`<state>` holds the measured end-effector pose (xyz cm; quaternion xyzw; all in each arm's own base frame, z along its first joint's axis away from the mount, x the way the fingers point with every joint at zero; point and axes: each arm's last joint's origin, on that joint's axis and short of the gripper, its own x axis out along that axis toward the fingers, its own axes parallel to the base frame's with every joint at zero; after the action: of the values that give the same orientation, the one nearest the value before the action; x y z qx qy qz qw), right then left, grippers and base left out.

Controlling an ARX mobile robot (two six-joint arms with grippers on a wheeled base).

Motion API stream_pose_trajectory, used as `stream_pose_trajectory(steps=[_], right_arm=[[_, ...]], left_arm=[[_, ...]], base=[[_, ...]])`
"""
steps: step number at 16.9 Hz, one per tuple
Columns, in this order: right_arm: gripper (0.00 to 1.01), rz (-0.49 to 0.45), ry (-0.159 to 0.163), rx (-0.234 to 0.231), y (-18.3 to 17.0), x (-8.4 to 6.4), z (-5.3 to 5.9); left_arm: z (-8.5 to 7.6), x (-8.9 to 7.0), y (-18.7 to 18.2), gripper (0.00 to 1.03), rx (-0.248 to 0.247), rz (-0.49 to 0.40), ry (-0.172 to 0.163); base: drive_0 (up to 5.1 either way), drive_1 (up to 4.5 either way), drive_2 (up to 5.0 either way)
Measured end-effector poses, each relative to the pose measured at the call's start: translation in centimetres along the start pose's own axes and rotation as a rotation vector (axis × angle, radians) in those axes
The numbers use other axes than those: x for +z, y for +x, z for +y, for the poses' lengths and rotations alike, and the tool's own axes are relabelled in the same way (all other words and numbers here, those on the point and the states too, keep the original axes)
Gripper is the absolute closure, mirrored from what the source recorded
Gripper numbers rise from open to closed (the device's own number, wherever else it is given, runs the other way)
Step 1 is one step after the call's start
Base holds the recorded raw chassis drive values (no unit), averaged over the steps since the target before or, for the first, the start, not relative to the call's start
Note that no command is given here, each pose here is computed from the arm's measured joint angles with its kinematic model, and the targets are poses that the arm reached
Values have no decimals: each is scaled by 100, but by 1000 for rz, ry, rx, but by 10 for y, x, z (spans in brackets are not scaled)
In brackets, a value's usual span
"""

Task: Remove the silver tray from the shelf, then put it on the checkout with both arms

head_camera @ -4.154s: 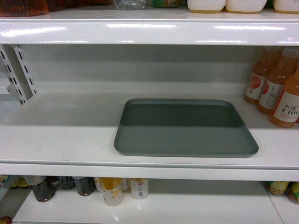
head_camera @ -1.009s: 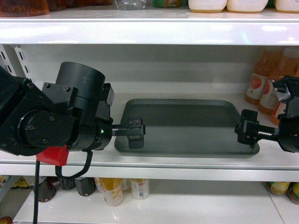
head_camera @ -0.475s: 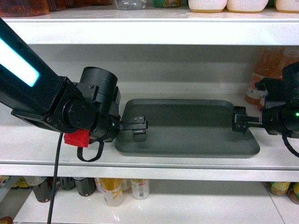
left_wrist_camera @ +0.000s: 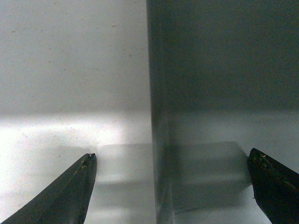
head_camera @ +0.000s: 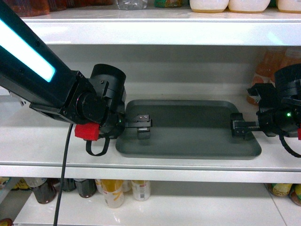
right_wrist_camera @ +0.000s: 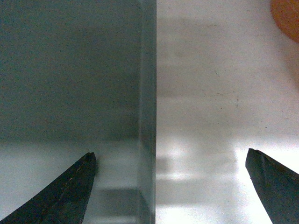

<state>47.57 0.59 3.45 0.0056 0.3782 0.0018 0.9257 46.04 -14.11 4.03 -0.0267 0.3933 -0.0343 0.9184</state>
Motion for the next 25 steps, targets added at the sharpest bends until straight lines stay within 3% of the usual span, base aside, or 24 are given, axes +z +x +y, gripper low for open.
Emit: stream_pose_trajectory(steps=[4, 5, 6, 7, 8, 9, 14, 18, 21, 25], right_arm=[[3, 9, 8, 0, 2, 2, 0], [19, 20, 27, 17, 2, 1, 0], [45, 28, 46, 24, 2, 0, 1], [72, 28, 69, 23, 2, -1, 1], [98, 22, 85, 27, 0, -6, -2], [98, 23, 92, 47, -9, -13, -2], [98, 1, 107, 67, -37, -36, 0], [98, -38, 120, 99, -83, -53, 7], [98, -182, 131, 137, -149, -46, 14], [99, -184, 155, 173, -187, -60, 16]], left_arm=[[-3, -1, 2, 5, -3, 13, -17], [-1, -1, 2, 15, -27, 45, -56], [6, -2, 3, 39, -29, 79, -123], [10, -9, 2, 66, -37, 97, -161], [6, -18, -7, 97, -72, 115, -173], [9, -27, -17, 101, -89, 108, -190], [15, -49, -47, 101, -89, 88, -198], [21, -70, -92, 101, -62, 51, -173], [29, -57, -162, 101, -73, -128, -161], [36, -70, -191, 101, -67, -142, -149]], base=[[0, 0, 0], [0, 0, 0], [0, 0, 0], [0, 0, 0], [0, 0, 0], [0, 0, 0], [0, 0, 0], [0, 0, 0], [0, 0, 0], [0, 0, 0]])
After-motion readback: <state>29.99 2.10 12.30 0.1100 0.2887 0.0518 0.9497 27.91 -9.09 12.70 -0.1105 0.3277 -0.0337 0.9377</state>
